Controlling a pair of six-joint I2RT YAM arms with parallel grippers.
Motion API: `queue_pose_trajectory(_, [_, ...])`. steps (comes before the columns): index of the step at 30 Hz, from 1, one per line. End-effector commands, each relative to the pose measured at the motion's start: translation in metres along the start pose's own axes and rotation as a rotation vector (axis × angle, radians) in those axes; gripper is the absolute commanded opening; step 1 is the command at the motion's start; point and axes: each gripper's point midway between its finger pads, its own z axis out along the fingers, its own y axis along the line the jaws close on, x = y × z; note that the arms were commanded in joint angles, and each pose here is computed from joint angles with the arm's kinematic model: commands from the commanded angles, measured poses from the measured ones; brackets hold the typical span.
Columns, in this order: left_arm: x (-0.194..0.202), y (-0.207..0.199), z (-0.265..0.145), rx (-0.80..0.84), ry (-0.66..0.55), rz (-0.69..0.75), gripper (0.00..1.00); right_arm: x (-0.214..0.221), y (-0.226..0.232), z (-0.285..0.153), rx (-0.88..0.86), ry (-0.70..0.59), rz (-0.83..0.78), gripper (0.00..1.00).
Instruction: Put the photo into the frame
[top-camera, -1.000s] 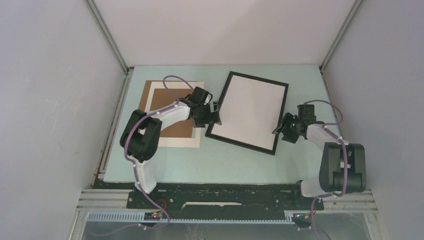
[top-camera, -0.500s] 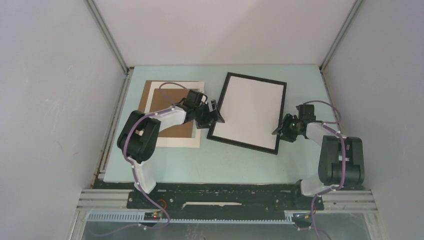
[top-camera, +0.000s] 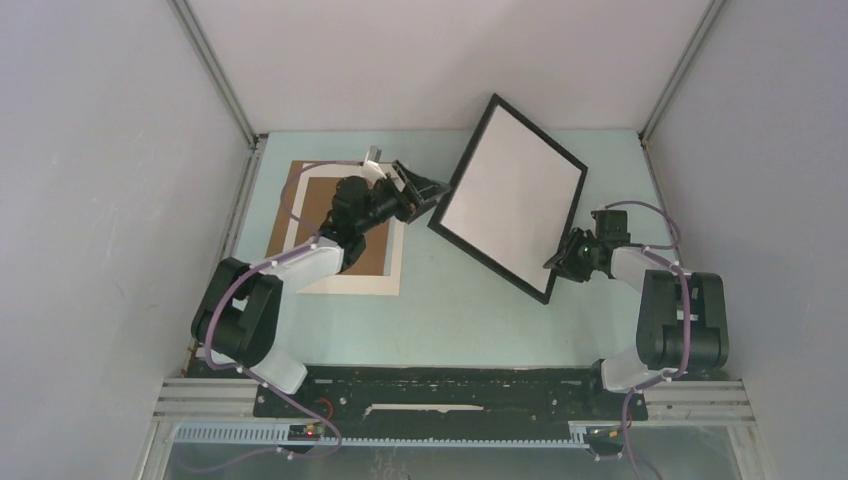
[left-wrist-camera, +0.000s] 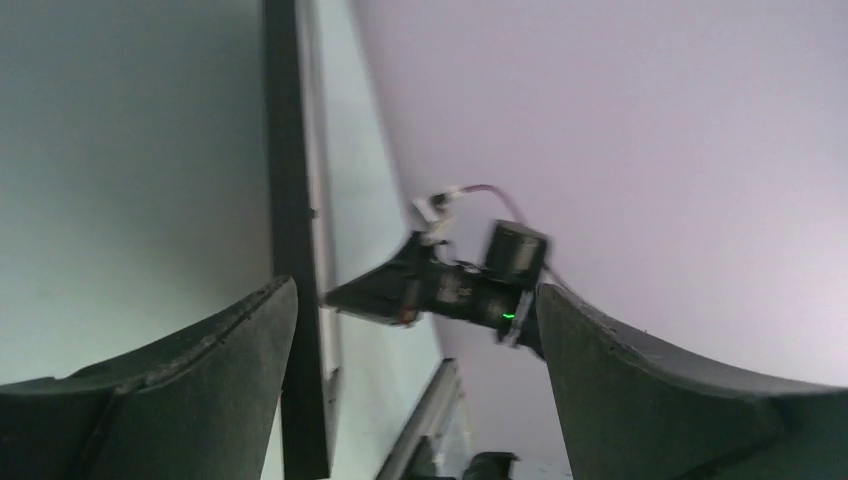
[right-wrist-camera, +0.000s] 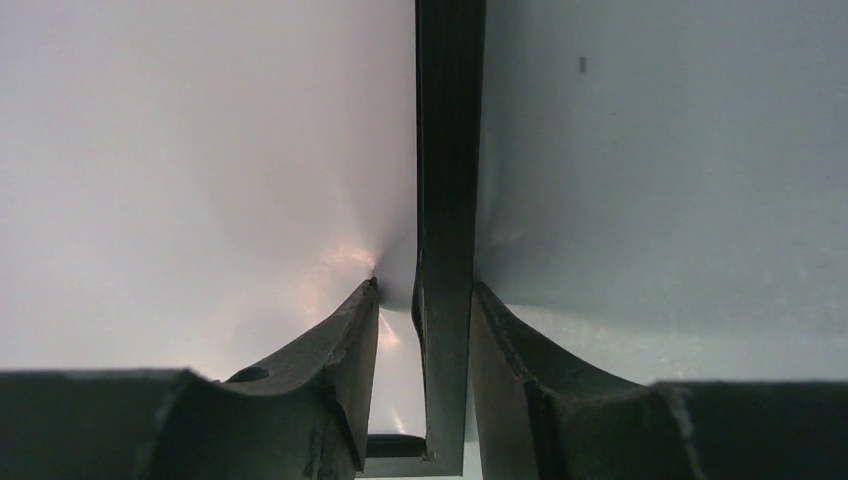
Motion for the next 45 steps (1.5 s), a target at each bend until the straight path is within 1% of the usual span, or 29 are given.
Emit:
queue_pose_trajectory(1, [0.071,-0.075,-0.02,0.284,0.294,-0.108,0.52,0.042,0.041,-0.001,-0.194,0.167,0.004,0.42])
queue_pose_trajectory(3, [0.075,-0.071,-0.017,0.27,0.308,-0.134,0.49,0.041,0.041,-0.001,-0.197,0.167,0.006,0.42])
queue_pose_trajectory(7, [0.082,-0.06,-0.012,0.243,0.317,-0.164,0.47,0.04,0.038,0.0,-0.192,0.166,0.01,0.41])
queue_pose_trajectory(11, [0.079,-0.053,-0.012,0.227,0.298,-0.146,0.52,0.038,0.034,-0.001,-0.174,0.154,0.013,0.41])
queue_pose_trajectory(13, [0.077,-0.045,-0.012,0.187,0.297,-0.121,0.53,0.034,0.027,-0.001,-0.13,0.132,0.007,0.41])
queue_pose_trajectory(14, [0.074,-0.039,-0.013,0.16,0.285,-0.096,0.56,0.031,0.023,-0.002,-0.105,0.12,0.001,0.43])
queue_pose_trajectory(16, [0.069,-0.022,-0.016,0.059,0.274,-0.028,0.64,0.025,0.017,-0.004,-0.05,0.091,-0.015,0.48])
queue_pose_trajectory(18, [0.063,-0.001,-0.021,-0.097,0.273,0.093,0.72,0.023,0.016,-0.008,-0.017,0.067,-0.041,0.56])
queue_pose_trajectory(20, [0.049,0.023,-0.032,-0.278,0.24,0.212,0.8,0.02,0.019,-0.012,0.014,0.039,-0.077,0.64])
queue_pose_trajectory(21, [0.04,0.031,-0.038,-0.338,0.211,0.26,0.86,0.018,0.021,-0.015,0.03,0.026,-0.096,0.67])
queue_pose_trajectory(23, [0.022,0.047,-0.046,-0.44,0.162,0.318,0.92,0.01,0.029,-0.021,0.039,-0.004,-0.122,0.73])
queue_pose_trajectory(25, [0.008,0.058,-0.048,-0.489,0.133,0.34,0.94,0.004,0.044,-0.025,-0.006,-0.014,-0.137,0.77])
queue_pose_trajectory(28, [-0.01,0.076,-0.041,-0.55,0.133,0.346,0.95,-0.003,0.056,-0.024,-0.054,-0.001,-0.11,0.79])
queue_pose_trajectory(32, [-0.029,0.106,-0.023,-0.615,0.147,0.326,0.96,-0.011,0.055,-0.018,-0.075,0.012,-0.054,0.78])
queue_pose_trajectory(37, [-0.05,0.144,0.007,-0.671,0.167,0.326,0.96,-0.01,0.057,-0.012,-0.1,0.041,-0.051,0.78])
queue_pose_trajectory(42, [-0.048,0.163,0.035,-0.644,0.238,0.281,0.95,-0.016,0.046,-0.006,-0.093,0.048,-0.015,0.8])
queue_pose_trajectory(45, [-0.044,0.174,0.039,-0.669,0.267,0.261,0.95,-0.016,0.044,-0.002,-0.096,0.056,-0.001,0.8])
